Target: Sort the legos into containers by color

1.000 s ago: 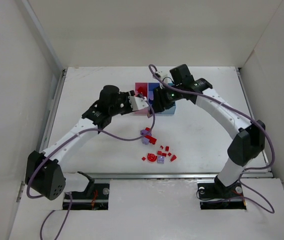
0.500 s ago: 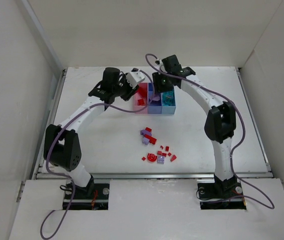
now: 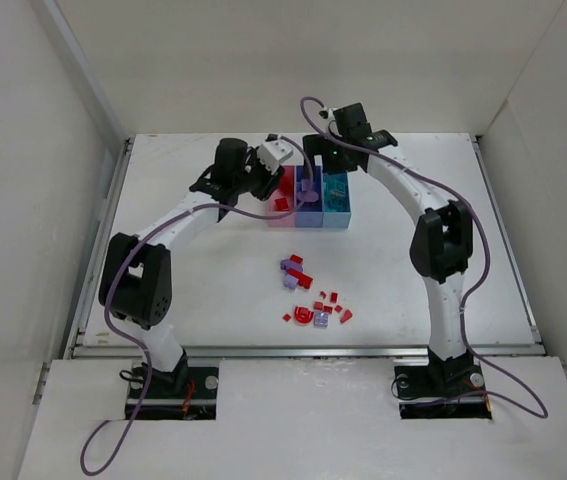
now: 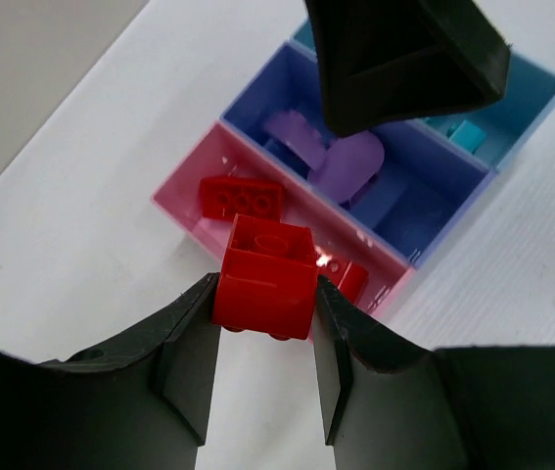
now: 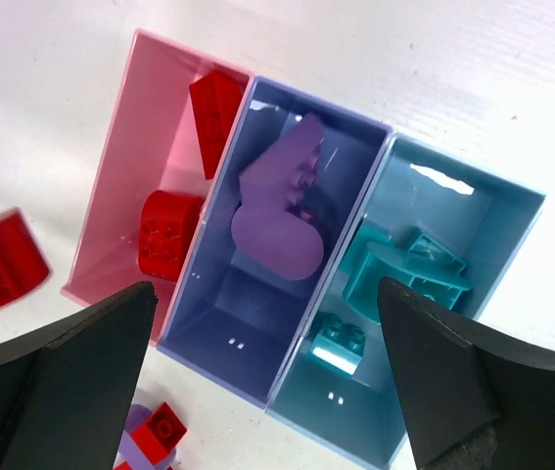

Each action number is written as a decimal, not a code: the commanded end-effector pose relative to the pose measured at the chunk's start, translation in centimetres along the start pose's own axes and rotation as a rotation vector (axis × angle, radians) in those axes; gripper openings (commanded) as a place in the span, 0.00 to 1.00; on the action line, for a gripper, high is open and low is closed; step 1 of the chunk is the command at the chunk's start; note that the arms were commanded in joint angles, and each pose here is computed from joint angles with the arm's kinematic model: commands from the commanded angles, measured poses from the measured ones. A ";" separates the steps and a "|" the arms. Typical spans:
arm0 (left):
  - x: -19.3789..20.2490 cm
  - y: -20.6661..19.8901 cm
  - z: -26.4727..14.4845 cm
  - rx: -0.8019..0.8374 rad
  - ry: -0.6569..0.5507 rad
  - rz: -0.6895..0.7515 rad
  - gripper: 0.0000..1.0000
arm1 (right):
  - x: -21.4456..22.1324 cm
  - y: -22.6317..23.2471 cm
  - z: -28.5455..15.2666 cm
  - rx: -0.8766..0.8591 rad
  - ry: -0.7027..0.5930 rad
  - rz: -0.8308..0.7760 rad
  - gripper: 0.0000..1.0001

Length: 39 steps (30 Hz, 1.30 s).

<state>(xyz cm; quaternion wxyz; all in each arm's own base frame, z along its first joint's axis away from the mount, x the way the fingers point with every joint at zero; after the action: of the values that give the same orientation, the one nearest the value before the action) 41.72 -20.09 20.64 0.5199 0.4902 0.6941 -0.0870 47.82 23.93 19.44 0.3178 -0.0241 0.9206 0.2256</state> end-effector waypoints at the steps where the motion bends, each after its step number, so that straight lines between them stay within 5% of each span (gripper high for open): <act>1: -1.9 -0.3 1.5 -0.064 -0.104 -0.006 0.00 | -3.8 1.6 -3.6 -0.085 -0.138 -0.010 1.00; 8: 0.1 -0.5 3.1 -0.185 -0.058 -0.020 0.05 | -3.7 0.6 -4.7 -0.068 -0.140 0.005 1.00; 11: 0.5 -0.9 3.5 -0.193 -0.041 -0.019 0.25 | -3.7 0.2 -5.5 -0.062 -0.144 0.011 1.00; 13: 0.4 -1.4 3.6 -0.180 -0.037 -0.005 0.52 | -3.5 0.1 -5.9 -0.060 -0.140 -0.003 1.00; 18: -0.4 -1.1 3.0 -0.184 -0.010 0.019 0.99 | -3.7 0.1 -8.6 -0.025 -0.170 -0.035 1.00; 23: -2.8 0.3 0.8 -0.227 0.030 0.030 0.99 | -2.7 -1.1 -11.7 0.108 -0.208 -0.061 1.00; 30: -2.2 -0.1 -5.9 -0.320 0.139 -0.098 0.99 | 5.1 1.1 -13.7 0.147 -0.158 -0.067 1.00; 39: 1.3 -3.9 -11.5 -0.393 0.169 -0.340 0.99 | 9.4 6.7 -10.6 0.035 -0.135 0.279 1.00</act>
<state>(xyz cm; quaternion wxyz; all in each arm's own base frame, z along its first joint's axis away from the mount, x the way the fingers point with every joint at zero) 33.02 -14.75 24.87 0.5447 0.3011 0.7825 0.0174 31.27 24.99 22.74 0.3274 0.0229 0.9245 0.1941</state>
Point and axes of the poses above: each gripper's point midway between its finger pads, its own z axis out along the fingers, its own y axis along the line the jaws close on, x = y × z, the point moved 5 cm from there along -z, back along the fingers, and after that the axes turned 14 degrees about z, right-handed, at the moved point
